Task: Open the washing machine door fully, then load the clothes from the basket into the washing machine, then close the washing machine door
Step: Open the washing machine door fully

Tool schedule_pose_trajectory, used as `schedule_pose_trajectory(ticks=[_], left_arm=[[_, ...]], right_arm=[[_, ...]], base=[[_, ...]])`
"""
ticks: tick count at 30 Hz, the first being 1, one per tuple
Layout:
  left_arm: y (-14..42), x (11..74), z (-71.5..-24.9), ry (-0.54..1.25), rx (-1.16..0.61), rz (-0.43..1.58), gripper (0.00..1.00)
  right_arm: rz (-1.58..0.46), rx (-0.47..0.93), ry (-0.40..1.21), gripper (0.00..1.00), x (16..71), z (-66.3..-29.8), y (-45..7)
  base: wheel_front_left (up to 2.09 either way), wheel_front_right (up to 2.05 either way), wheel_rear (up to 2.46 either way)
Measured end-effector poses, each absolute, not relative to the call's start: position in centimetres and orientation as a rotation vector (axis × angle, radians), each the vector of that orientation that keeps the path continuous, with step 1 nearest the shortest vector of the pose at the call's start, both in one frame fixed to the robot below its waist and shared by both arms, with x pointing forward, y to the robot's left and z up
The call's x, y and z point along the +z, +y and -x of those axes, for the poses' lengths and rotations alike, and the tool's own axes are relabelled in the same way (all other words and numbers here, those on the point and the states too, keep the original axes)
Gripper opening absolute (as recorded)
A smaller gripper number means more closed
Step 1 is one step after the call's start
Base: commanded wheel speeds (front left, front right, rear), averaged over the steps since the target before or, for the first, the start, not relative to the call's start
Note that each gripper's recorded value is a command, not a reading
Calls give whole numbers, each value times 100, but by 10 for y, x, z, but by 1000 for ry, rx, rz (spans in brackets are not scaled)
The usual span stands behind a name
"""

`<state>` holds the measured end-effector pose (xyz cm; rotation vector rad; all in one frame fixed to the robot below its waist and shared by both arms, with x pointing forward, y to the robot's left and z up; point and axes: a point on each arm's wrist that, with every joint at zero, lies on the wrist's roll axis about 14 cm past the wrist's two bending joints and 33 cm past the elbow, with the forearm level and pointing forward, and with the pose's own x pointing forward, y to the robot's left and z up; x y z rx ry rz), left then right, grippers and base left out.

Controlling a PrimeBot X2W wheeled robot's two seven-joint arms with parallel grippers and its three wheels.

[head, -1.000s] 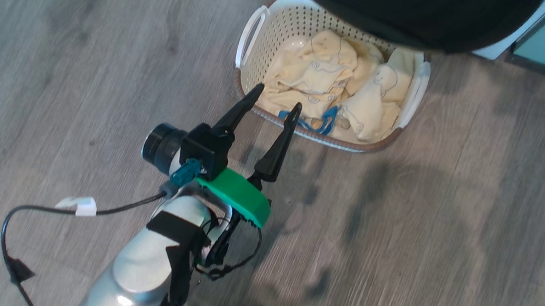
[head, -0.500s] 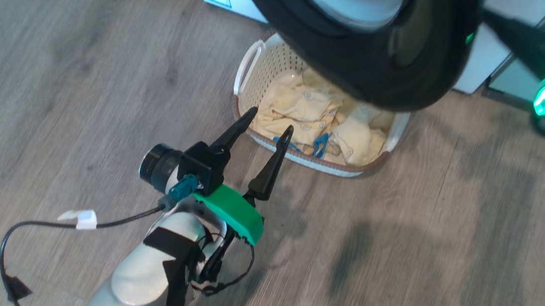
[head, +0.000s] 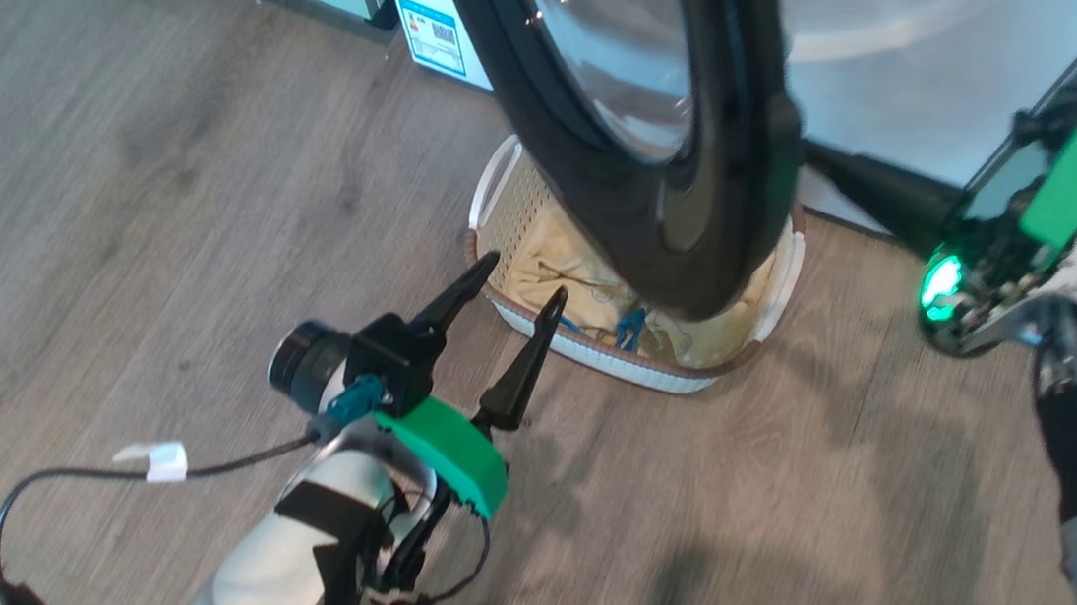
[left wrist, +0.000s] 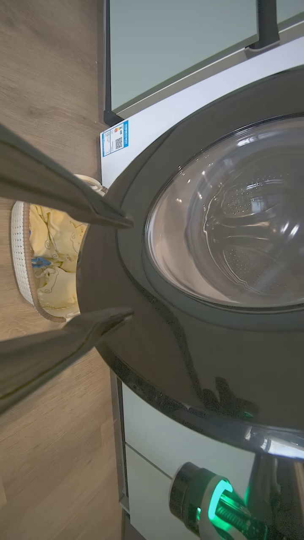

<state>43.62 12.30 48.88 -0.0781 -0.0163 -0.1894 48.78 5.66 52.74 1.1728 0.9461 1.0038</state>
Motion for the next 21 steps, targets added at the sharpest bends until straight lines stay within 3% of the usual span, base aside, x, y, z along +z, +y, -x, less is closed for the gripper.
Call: schedule_pose_trajectory(ticks=[10,21], left_arm=[[127,492,-422,-18,-174,75,100],[128,492,-418,-19,-172,77,100]], right_arm=[[-1197,1081,991,0,534,-451,80],[-1219,1101,1003,0,536,-436,91]], base=[[0,0,0],[0,0,0]])
